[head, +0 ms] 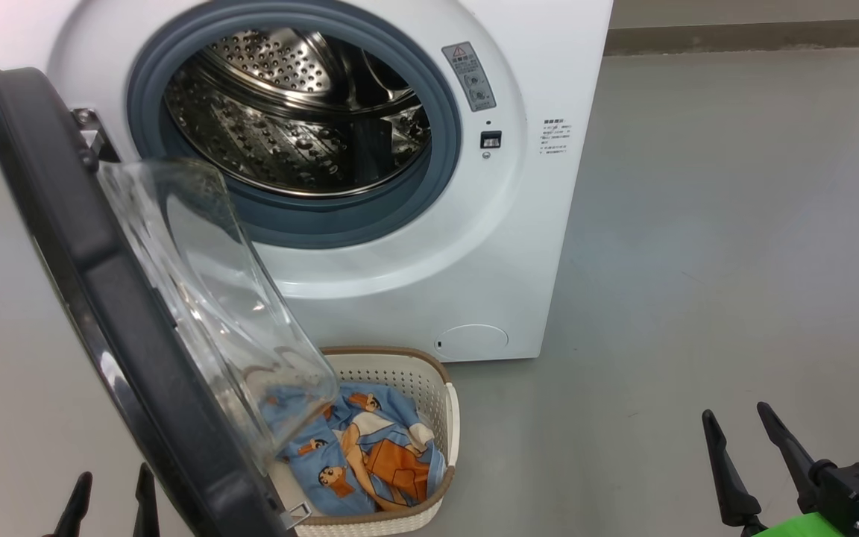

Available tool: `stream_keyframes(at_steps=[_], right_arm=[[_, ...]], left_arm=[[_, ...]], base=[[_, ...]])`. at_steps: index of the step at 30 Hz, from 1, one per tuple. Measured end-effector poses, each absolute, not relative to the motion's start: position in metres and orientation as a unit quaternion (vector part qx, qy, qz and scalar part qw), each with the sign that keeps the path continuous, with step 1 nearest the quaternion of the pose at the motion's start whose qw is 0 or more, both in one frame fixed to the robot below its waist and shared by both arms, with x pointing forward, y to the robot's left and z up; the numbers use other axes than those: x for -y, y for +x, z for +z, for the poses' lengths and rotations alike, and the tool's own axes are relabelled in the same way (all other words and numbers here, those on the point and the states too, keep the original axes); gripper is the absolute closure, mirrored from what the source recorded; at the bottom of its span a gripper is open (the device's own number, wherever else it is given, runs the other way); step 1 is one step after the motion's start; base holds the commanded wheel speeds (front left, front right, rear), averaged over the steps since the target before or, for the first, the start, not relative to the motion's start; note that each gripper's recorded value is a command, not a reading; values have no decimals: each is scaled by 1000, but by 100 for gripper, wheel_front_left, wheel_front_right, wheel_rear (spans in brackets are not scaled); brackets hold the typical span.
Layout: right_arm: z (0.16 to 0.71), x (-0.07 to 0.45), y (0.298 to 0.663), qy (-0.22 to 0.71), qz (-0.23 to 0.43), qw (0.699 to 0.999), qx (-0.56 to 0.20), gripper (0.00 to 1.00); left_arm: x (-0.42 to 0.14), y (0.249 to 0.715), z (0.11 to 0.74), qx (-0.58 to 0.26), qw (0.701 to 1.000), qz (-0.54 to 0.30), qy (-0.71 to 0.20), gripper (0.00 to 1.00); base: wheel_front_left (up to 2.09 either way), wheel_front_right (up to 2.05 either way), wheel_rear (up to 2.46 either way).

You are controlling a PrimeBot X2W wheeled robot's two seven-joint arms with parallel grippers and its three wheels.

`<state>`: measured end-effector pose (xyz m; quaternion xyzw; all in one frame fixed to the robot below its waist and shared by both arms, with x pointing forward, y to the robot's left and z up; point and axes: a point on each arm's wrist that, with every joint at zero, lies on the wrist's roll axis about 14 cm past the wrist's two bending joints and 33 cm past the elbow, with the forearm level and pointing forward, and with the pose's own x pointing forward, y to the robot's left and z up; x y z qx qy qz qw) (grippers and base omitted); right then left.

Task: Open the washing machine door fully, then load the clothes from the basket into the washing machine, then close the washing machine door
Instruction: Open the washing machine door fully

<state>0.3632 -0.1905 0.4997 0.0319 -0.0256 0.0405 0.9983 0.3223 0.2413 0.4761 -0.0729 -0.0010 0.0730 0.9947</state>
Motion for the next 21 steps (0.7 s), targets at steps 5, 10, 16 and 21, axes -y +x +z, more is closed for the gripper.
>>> stream_keyframes(at_steps=[5,10,16,21], right_arm=[[499,189,363,33,41,998,24,0],[497,190,363,34,40,998,22,0],[497,189,363,36,40,998,22,0],[497,188,364,36,41,998,22,0]], left_arm=[[-241,323,475,0,995,72,-73,0],[-240,324,475,0,995,71,-73,0],[-236,325,473,-3,994,67,-81,100],[-237,324,472,-5,994,69,-86,100]], base=[[0,0,0],[0,0,0],[0,0,0],[0,0,0]])
